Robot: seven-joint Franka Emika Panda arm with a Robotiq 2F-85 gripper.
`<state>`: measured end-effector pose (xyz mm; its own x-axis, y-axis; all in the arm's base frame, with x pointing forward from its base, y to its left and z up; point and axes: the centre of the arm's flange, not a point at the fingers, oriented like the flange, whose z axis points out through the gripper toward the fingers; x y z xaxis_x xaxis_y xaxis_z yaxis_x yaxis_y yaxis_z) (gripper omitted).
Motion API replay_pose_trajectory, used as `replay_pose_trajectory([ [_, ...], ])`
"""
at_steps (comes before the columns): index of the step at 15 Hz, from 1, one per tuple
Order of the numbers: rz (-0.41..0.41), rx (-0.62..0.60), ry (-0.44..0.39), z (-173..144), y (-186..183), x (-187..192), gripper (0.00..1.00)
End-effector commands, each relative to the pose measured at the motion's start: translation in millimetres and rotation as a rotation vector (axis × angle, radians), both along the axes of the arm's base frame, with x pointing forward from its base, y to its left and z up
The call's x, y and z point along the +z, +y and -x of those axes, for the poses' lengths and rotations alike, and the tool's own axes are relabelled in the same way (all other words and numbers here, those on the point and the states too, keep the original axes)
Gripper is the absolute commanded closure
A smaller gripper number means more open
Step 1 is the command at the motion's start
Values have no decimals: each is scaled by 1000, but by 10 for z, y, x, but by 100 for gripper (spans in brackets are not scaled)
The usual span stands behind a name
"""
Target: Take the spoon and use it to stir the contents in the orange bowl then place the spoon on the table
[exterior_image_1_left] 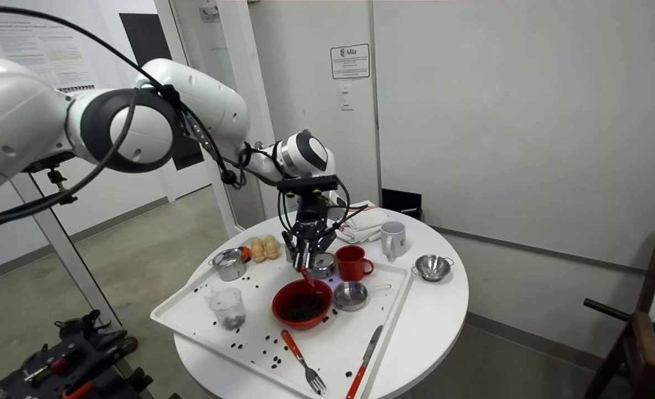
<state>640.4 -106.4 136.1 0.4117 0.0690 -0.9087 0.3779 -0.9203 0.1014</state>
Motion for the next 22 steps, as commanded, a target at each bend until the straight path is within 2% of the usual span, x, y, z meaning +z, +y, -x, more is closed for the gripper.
replay_pose_trajectory([
  [1, -21, -14, 27, 417, 44, 115, 92],
  [9, -52, -21, 138, 588, 95, -162, 92],
  [17, -60, 53, 183, 379, 261, -311, 92],
  [22, -27, 76, 220, 296, 303, -410, 92],
])
